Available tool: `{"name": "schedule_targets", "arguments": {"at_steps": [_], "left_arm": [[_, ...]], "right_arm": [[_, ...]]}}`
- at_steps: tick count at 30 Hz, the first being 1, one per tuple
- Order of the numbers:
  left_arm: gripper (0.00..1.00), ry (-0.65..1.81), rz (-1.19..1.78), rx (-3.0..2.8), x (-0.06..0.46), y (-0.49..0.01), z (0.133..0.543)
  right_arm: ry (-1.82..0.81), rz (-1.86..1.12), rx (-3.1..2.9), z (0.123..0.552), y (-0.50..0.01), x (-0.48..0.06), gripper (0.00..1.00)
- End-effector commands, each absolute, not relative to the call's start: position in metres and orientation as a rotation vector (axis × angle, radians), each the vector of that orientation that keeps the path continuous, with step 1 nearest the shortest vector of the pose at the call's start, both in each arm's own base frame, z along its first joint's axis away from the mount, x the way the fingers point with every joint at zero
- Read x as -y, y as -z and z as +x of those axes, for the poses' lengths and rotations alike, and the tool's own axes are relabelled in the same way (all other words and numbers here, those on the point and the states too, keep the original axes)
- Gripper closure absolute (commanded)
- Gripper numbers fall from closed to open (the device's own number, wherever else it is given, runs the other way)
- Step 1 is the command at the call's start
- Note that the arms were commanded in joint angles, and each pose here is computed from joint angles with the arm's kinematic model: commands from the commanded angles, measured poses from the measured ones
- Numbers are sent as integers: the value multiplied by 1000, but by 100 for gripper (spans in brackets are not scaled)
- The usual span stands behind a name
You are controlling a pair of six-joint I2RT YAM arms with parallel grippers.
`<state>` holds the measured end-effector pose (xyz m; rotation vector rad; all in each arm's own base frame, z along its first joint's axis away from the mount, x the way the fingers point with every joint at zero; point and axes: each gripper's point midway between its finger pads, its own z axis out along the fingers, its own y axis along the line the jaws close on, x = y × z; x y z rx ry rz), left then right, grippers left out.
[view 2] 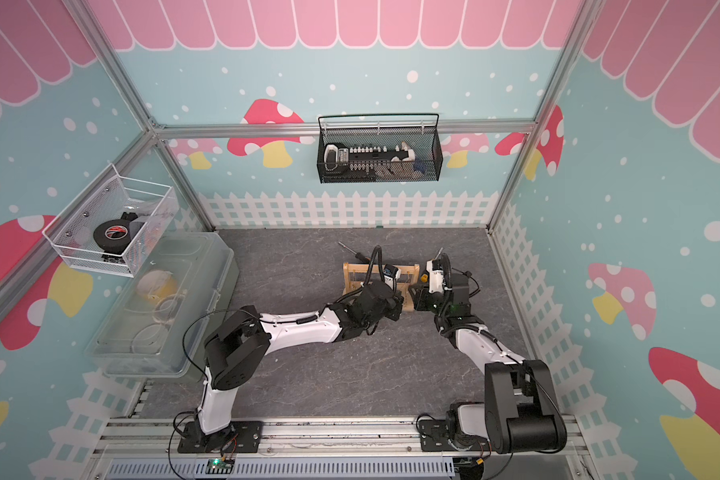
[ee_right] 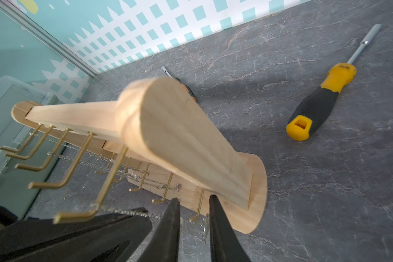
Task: Hang the necklace on the jewelry display stand
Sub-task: Hang the necklace on the stand.
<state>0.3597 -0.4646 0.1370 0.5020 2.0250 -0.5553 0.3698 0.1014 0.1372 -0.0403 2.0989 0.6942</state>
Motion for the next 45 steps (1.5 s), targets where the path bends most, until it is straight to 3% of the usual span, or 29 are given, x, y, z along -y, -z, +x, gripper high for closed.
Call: {"name": "schedule_targets", "arguments": {"at_steps": [1,10,24,45], "left_arm": [[100,569,493,-1976,464,-162,363],[100,566,504,-1974,470,-163,369],[100,559,506,-1981,471,-160,371],[100,558,493,-1978,464,-158,371]], "right_arm": [[-715,-86,-2105,366,-134,-110,75],[-543,4,-2173,358,-129,-86,74],[-623,-73,-2134,348,-136,-99,69],[-675,-101,-2102,373,-130,-117,77]]}}
